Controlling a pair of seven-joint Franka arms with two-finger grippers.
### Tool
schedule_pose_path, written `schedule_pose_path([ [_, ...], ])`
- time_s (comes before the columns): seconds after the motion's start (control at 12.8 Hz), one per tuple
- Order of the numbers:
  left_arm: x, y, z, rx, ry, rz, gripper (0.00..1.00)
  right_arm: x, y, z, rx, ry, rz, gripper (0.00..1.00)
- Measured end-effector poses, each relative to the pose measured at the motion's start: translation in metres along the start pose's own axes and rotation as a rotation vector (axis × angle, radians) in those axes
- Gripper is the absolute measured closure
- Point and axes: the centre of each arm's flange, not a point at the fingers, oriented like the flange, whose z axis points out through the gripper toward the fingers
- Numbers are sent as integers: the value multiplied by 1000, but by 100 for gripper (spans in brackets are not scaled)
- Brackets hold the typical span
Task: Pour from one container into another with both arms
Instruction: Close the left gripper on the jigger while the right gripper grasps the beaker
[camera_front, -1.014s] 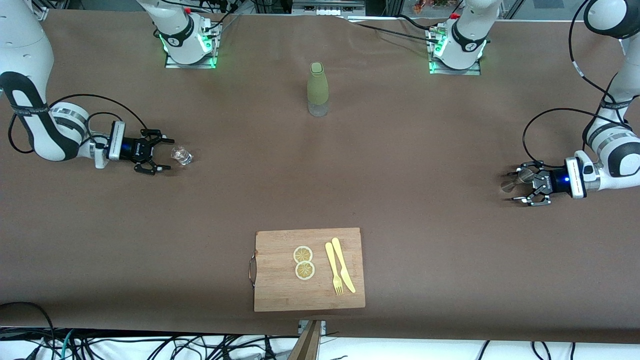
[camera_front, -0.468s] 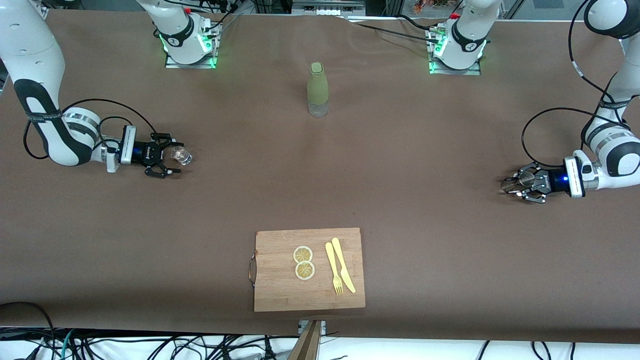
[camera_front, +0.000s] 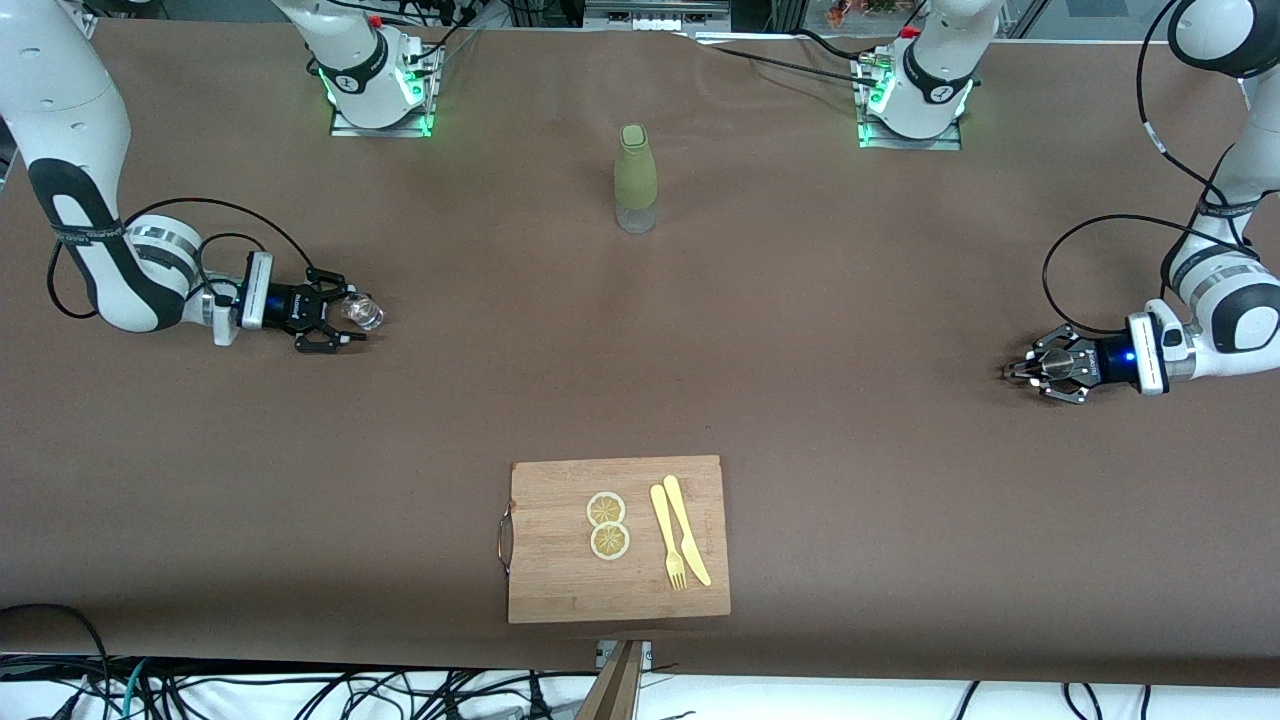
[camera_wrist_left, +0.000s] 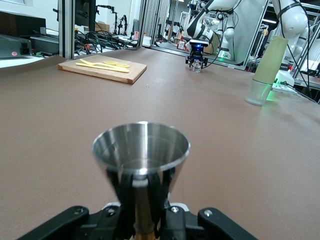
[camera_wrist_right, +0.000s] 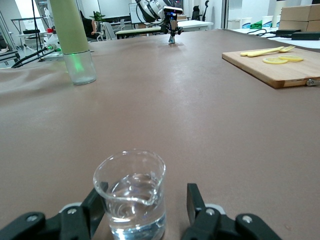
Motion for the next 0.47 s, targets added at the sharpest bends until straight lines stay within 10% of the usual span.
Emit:
schedule_pose_path([
  [0.47,0,3,-3,5,29,-13,91,3,4,7,9,-12,-6,50],
])
